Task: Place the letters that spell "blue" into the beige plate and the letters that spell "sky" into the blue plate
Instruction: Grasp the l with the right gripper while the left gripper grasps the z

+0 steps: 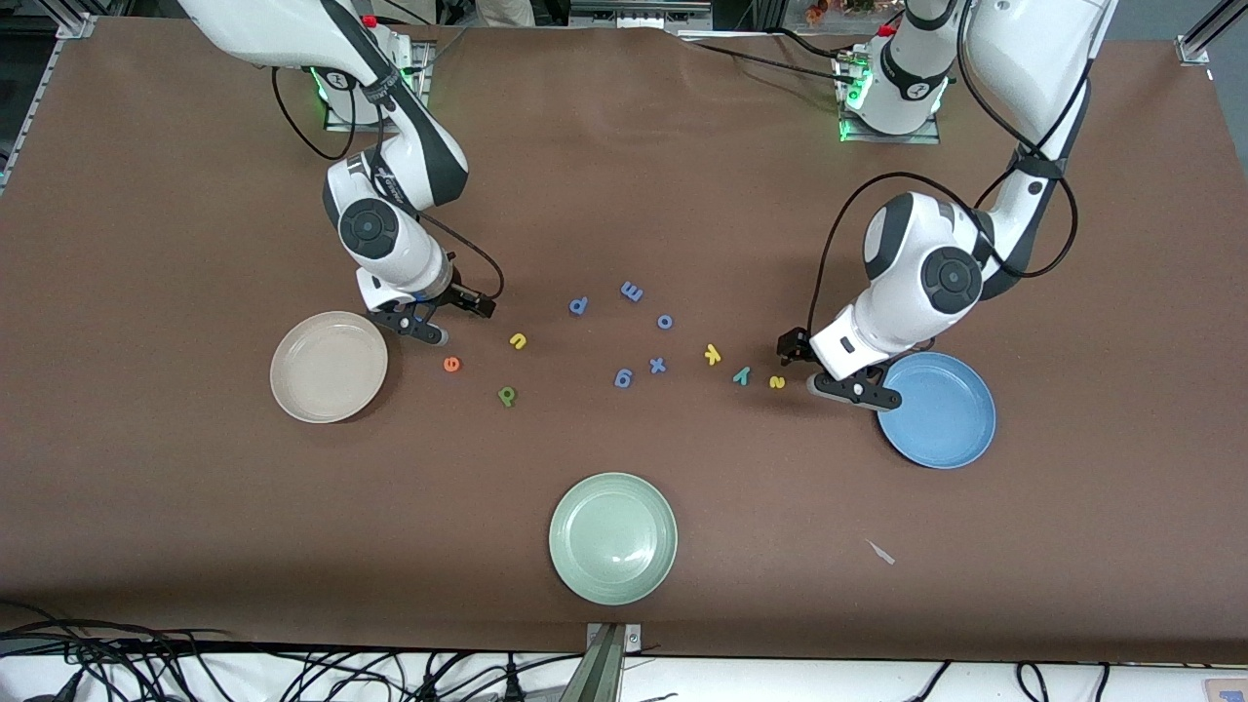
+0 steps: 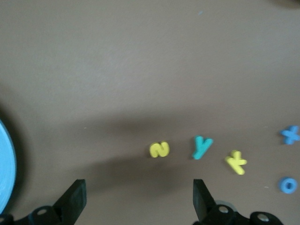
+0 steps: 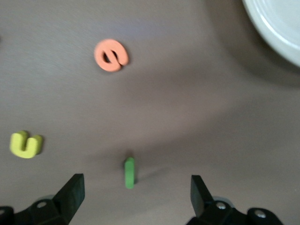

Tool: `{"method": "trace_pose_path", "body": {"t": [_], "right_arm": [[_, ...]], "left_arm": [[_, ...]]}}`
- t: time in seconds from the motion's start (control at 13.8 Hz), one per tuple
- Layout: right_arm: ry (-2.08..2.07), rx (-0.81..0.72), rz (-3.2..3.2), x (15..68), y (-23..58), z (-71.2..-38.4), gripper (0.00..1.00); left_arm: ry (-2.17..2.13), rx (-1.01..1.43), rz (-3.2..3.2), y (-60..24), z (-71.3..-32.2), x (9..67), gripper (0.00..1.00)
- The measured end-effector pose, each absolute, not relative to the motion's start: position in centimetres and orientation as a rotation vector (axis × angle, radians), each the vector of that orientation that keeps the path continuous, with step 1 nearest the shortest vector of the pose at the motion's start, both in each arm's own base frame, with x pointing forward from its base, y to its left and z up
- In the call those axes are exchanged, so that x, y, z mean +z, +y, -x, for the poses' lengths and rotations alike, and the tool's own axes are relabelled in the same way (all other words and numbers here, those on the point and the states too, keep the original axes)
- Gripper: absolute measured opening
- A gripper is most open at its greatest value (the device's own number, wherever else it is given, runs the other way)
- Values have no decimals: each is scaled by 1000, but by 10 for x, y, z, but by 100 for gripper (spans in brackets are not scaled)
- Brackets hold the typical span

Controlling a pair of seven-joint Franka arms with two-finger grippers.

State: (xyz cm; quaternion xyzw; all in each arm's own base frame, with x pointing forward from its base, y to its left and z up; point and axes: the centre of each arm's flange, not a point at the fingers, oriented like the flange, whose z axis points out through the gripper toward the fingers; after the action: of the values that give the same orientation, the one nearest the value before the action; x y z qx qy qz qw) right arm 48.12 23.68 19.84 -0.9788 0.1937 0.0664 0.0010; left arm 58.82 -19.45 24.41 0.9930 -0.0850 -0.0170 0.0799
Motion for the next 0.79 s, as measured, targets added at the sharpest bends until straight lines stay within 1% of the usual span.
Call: {"method": "trace_pose_path", "body": {"t": [0.07,0.14,0.22,0.36,0.51,0.58,0.65,0.72,0.79], "right_arm": [[617,215,3074,196,238,-479,100],[624,217,3073,194,242,-476,100],[629,214,3069,191,247,-474,100],[636,210,3061,183,255,-469,99],[638,216,3059,176,257,-468,96],[638,218,3058,174,257,-467,96],[639,219,3058,173,257,-467,90],[639,219,3057,172,257,-467,77],[641,218,3057,172,256,-467,66]], "left_arm": [[-258,-63,-2979,-197,-590,234,95],[-260,-63,-2986,-202,-593,226,95],[-251,-54,-2990,-209,-597,223,93],[-215,-34,-2997,-222,-607,221,93],[-200,-20,-3013,-230,-612,218,93],[-201,-20,-3023,-232,-612,216,93],[-197,-22,-3030,-234,-612,213,93],[-193,-32,-3036,-235,-611,211,93],[-190,-56,-3044,-233,-610,207,93]]}}
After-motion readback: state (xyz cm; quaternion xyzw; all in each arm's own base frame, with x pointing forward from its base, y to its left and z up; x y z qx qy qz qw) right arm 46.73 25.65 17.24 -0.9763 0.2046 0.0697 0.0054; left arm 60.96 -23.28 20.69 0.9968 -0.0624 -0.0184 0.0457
